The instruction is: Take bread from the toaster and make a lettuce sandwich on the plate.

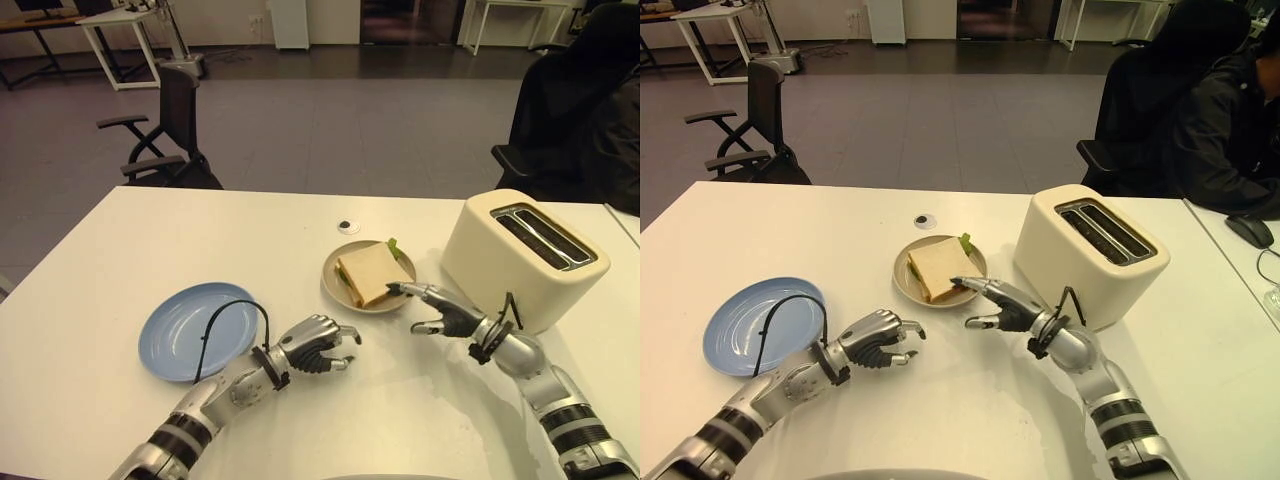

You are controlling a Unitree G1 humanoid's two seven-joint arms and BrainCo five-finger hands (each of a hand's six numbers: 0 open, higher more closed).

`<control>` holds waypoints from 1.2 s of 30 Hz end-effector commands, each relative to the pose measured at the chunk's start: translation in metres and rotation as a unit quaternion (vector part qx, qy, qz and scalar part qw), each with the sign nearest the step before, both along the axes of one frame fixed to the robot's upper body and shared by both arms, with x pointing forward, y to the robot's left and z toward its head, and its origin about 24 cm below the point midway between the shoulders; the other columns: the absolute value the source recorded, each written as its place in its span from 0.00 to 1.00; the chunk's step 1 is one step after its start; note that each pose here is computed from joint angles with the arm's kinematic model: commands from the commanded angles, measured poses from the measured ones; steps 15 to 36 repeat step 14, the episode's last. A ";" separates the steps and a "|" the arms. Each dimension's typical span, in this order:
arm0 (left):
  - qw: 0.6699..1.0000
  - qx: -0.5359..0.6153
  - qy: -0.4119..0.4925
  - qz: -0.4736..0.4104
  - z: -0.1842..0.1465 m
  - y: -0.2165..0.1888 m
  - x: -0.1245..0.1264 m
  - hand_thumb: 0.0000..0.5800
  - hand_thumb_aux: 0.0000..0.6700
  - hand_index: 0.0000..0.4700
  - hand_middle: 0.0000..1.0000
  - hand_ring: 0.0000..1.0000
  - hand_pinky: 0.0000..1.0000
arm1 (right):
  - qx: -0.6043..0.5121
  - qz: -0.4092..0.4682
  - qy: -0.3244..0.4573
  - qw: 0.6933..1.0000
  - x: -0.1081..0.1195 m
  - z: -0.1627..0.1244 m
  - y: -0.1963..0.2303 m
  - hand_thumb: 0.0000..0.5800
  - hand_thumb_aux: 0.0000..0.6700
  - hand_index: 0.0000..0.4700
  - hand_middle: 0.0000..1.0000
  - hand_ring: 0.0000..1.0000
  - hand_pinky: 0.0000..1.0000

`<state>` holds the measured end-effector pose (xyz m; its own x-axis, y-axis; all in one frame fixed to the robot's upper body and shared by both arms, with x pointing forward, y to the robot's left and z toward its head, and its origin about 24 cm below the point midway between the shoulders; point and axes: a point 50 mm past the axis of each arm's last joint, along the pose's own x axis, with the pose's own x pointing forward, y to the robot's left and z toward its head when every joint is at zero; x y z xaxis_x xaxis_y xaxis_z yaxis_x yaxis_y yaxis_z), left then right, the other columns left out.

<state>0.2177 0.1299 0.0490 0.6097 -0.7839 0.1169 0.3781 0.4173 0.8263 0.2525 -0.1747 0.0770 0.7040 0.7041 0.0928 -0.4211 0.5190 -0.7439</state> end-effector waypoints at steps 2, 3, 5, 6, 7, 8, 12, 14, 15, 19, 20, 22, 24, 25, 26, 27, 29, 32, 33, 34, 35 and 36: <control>0.988 -0.146 -0.051 0.029 0.055 0.008 0.001 0.00 0.00 0.00 0.00 0.00 0.00 | 0.117 -0.008 -0.002 0.993 -0.003 0.020 -0.009 0.00 0.00 0.00 0.05 0.05 0.05; 0.985 -0.160 -0.052 0.043 0.058 0.009 0.005 0.00 0.00 0.00 0.00 0.00 0.00 | 0.130 -0.007 -0.001 0.991 -0.003 0.020 -0.007 0.00 0.00 0.00 0.00 0.00 0.00; 0.982 -0.174 -0.045 0.063 0.058 0.010 0.012 0.00 0.00 0.00 0.00 0.00 0.00 | 0.154 -0.006 0.000 0.988 -0.003 0.020 -0.005 0.00 0.00 0.00 0.00 0.00 0.00; 0.981 -0.176 -0.039 0.069 0.056 0.009 0.014 0.00 0.00 0.00 0.00 0.00 0.00 | 0.164 -0.007 0.000 0.986 -0.003 0.020 -0.004 0.00 0.00 0.00 0.00 0.00 0.00; 0.981 -0.179 -0.034 0.072 0.054 0.008 0.014 0.00 0.00 0.00 0.00 0.00 0.00 | 0.173 -0.007 -0.001 0.985 -0.003 0.021 -0.004 0.00 0.00 0.00 0.00 0.00 0.00; 0.980 -0.182 -0.027 0.074 0.052 0.007 0.014 0.00 0.00 0.00 0.00 0.00 0.00 | 0.183 -0.007 -0.001 0.983 -0.003 0.021 -0.003 0.00 0.00 0.00 0.00 0.00 0.00; 0.979 -0.187 -0.014 0.078 0.046 0.004 0.012 0.00 0.00 0.00 0.00 0.00 0.00 | 0.199 -0.013 -0.005 0.980 -0.001 0.022 -0.004 0.00 0.00 0.00 0.00 0.00 0.00; 0.978 -0.190 -0.012 0.081 0.046 0.004 0.012 0.00 0.00 0.00 0.00 0.00 0.00 | 0.204 -0.015 -0.008 0.979 -0.001 0.023 -0.005 0.00 0.00 0.00 0.00 0.00 0.00; 0.978 -0.190 -0.012 0.081 0.046 0.004 0.012 0.00 0.00 0.00 0.00 0.00 0.00 | 0.204 -0.015 -0.008 0.979 -0.001 0.023 -0.005 0.00 0.00 0.00 0.00 0.00 0.00; 0.978 -0.190 -0.012 0.081 0.046 0.004 0.012 0.00 0.00 0.00 0.00 0.00 0.00 | 0.204 -0.015 -0.008 0.979 -0.001 0.023 -0.005 0.00 0.00 0.00 0.00 0.00 0.00; 0.978 -0.190 -0.012 0.081 0.046 0.004 0.012 0.00 0.00 0.00 0.00 0.00 0.00 | 0.204 -0.015 -0.008 0.979 -0.001 0.023 -0.005 0.00 0.00 0.00 0.00 0.00 0.00; 0.978 -0.190 -0.012 0.081 0.046 0.004 0.012 0.00 0.00 0.00 0.00 0.00 0.00 | 0.204 -0.015 -0.008 0.979 -0.001 0.023 -0.005 0.00 0.00 0.00 0.00 0.00 0.00; 0.978 -0.190 -0.012 0.081 0.046 0.004 0.012 0.00 0.00 0.00 0.00 0.00 0.00 | 0.204 -0.015 -0.008 0.979 -0.001 0.023 -0.005 0.00 0.00 0.00 0.00 0.00 0.00; 0.978 -0.190 -0.012 0.081 0.046 0.004 0.012 0.00 0.00 0.00 0.00 0.00 0.00 | 0.204 -0.015 -0.008 0.979 -0.001 0.023 -0.005 0.00 0.00 0.00 0.00 0.00 0.00; 0.978 -0.190 -0.012 0.081 0.046 0.004 0.012 0.00 0.00 0.00 0.00 0.00 0.00 | 0.204 -0.015 -0.008 0.979 -0.001 0.023 -0.005 0.00 0.00 0.00 0.00 0.00 0.00; 0.978 -0.190 -0.012 0.081 0.046 0.004 0.012 0.00 0.00 0.00 0.00 0.00 0.00 | 0.204 -0.015 -0.008 0.979 -0.001 0.023 -0.005 0.00 0.00 0.00 0.00 0.00 0.00; 0.978 -0.190 -0.012 0.081 0.046 0.004 0.012 0.00 0.00 0.00 0.00 0.00 0.00 | 0.204 -0.015 -0.008 0.979 -0.001 0.023 -0.005 0.00 0.00 0.00 0.00 0.00 0.00; 0.978 -0.190 -0.012 0.081 0.046 0.004 0.012 0.00 0.00 0.00 0.00 0.00 0.00 | 0.204 -0.015 -0.008 0.979 -0.001 0.023 -0.005 0.00 0.00 0.00 0.00 0.00 0.00; 0.978 -0.190 -0.012 0.081 0.046 0.004 0.012 0.00 0.00 0.00 0.00 0.00 0.00 | 0.204 -0.015 -0.008 0.979 -0.001 0.023 -0.005 0.00 0.00 0.00 0.00 0.00 0.00; 0.978 -0.190 -0.012 0.081 0.046 0.004 0.012 0.00 0.00 0.00 0.00 0.00 0.00 | 0.204 -0.015 -0.008 0.979 -0.001 0.023 -0.005 0.00 0.00 0.00 0.00 0.00 0.00; 0.978 -0.190 -0.012 0.081 0.046 0.004 0.012 0.00 0.00 0.00 0.00 0.00 0.00 | 0.204 -0.015 -0.008 0.979 -0.001 0.023 -0.005 0.00 0.00 0.00 0.00 0.00 0.00; 0.978 -0.190 -0.012 0.081 0.046 0.004 0.012 0.00 0.00 0.00 0.00 0.00 0.00 | 0.204 -0.015 -0.008 0.979 -0.001 0.023 -0.005 0.00 0.00 0.00 0.00 0.00 0.00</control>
